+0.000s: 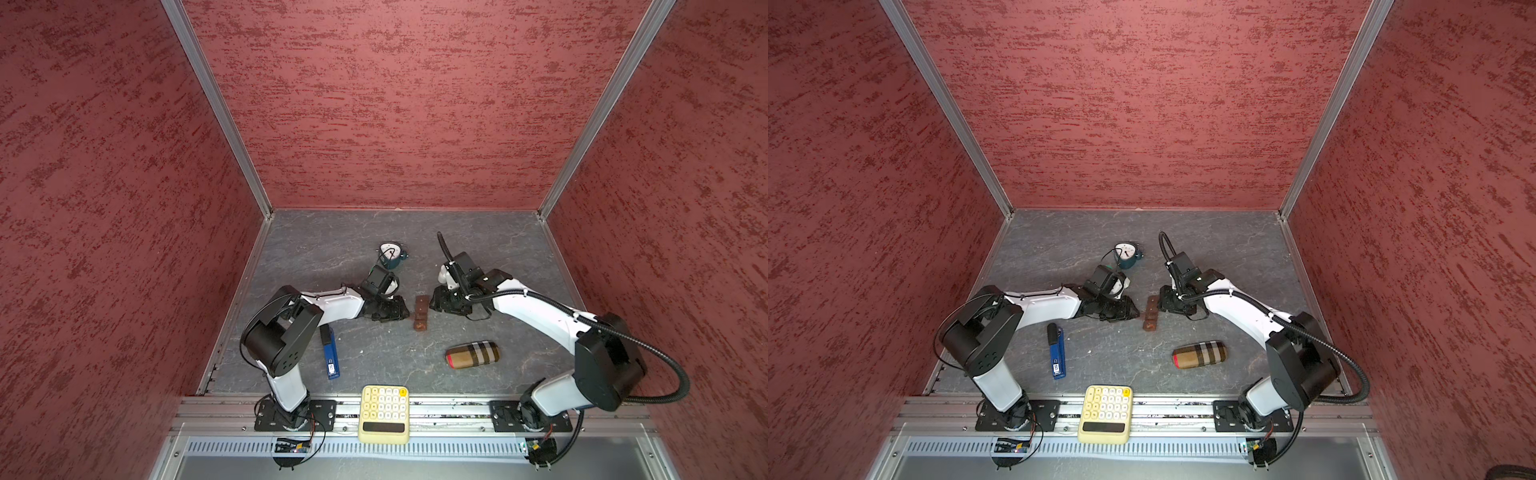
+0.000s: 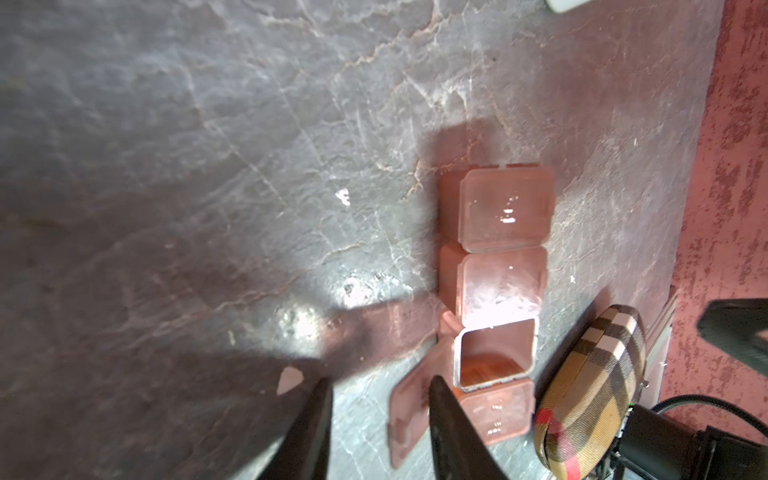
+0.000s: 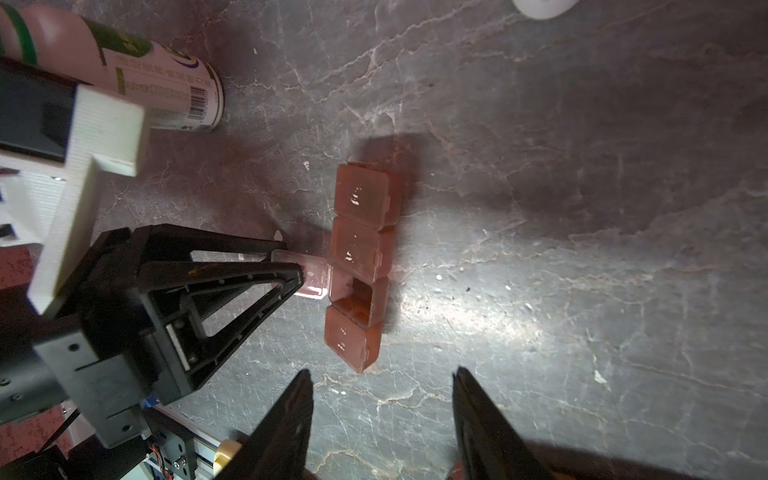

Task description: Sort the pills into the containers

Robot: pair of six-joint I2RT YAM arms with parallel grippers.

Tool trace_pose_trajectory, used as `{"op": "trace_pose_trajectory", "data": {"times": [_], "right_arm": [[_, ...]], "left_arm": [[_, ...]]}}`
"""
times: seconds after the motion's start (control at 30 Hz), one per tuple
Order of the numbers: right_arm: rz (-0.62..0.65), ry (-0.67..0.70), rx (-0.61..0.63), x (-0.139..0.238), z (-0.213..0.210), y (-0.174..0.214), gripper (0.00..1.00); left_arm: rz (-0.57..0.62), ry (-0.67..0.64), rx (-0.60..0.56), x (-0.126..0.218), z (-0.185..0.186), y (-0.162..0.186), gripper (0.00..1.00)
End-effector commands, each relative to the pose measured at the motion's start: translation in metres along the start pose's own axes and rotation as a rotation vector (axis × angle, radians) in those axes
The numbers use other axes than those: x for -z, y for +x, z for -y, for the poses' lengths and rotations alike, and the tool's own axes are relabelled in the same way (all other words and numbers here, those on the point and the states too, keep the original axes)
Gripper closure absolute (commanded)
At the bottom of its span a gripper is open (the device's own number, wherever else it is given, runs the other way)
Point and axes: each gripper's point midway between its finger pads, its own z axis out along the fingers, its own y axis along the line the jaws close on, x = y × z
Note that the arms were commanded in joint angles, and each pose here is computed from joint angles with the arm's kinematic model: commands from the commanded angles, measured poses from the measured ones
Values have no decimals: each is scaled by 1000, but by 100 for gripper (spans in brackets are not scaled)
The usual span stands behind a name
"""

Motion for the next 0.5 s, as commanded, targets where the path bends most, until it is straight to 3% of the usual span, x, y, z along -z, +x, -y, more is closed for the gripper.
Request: {"op": "trace_pose_trajectory", "data": {"times": [0.0, 0.17, 0.47], "right_arm": [[35, -2, 15, 5, -4, -14, 44], [80, 51, 14, 15, 1, -34, 38], [201, 277, -15, 41, 29, -93, 22]], "left_arm": [[34, 26, -31, 12, 10, -8, 54], [49, 70, -48, 19, 24, -11, 48], [133, 131, -87, 47, 46, -21, 38]]}}
